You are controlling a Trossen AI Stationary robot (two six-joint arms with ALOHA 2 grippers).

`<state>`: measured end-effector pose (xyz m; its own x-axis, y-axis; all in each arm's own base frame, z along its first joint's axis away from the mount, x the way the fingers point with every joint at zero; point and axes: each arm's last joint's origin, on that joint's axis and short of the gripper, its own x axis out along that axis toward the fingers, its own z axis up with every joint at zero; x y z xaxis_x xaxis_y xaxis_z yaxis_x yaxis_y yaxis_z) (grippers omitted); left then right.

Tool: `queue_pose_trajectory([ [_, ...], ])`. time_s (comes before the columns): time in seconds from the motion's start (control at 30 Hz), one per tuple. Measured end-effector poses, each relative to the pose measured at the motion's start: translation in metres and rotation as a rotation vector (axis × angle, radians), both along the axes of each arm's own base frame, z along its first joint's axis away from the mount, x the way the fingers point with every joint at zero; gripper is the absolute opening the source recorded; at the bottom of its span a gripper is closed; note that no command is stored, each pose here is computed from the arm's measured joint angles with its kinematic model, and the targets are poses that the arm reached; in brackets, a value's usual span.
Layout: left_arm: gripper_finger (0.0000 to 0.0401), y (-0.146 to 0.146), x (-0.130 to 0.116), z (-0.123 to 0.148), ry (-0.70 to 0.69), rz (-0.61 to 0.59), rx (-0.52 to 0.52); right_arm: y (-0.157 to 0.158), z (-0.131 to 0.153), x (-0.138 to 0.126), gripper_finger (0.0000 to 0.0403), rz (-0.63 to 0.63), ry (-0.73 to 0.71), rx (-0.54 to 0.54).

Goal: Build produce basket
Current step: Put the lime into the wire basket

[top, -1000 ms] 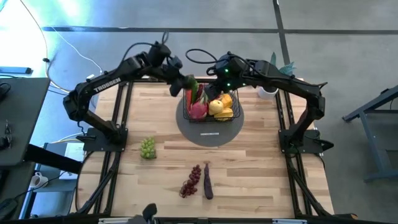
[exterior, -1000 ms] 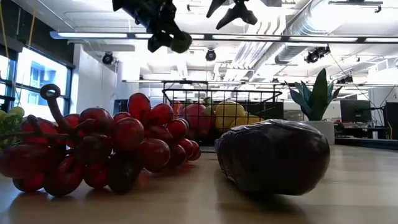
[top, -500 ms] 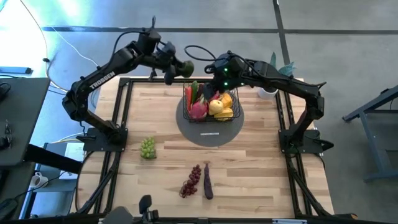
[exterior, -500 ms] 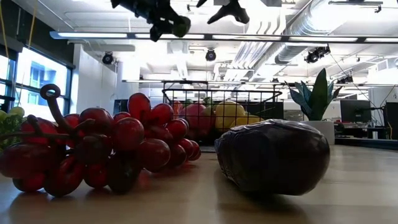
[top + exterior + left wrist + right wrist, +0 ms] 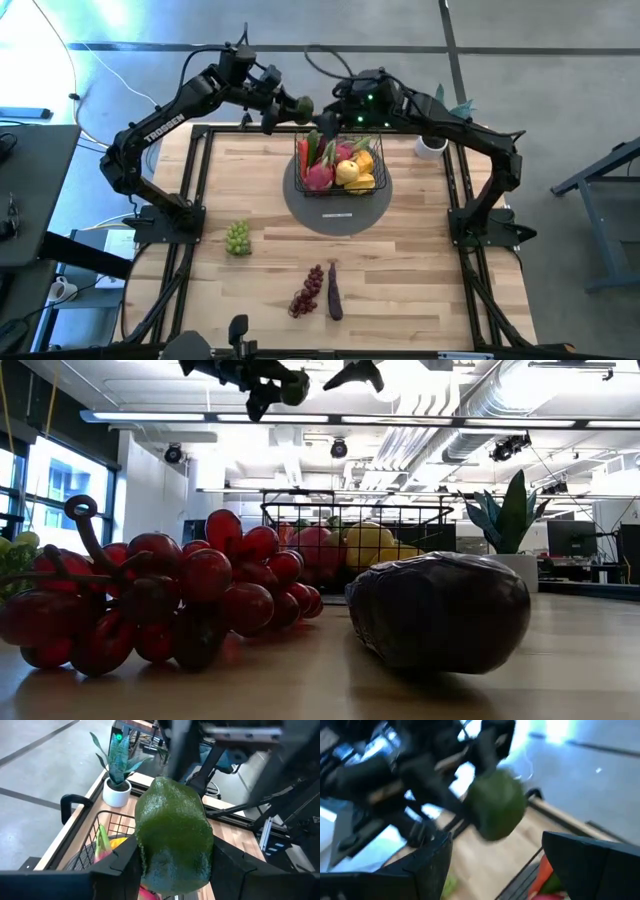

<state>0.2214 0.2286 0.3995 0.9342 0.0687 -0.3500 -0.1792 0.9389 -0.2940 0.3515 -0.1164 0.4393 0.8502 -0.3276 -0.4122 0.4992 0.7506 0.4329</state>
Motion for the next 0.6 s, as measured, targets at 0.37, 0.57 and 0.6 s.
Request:
queue_pose_trajectory([
  [0.37, 0.0163, -0.009, 0.013, 0.003, -0.007, 0.025, 0.06, -0.016, 0.011, -0.001, 0.0291, -0.07, -0.108, -0.05],
  [0.57, 0.0163, -0.012, 0.02, 0.005, -0.004, 0.071, 0.102, -0.016, 0.01, -0.001, 0.0291, -0.051, -0.107, -0.043],
  [0.6, 0.0163, -0.013, 0.022, 0.006, -0.011, 0.076, 0.114, -0.016, 0.01, -0.001, 0.0291, -0.051, -0.105, -0.042],
])
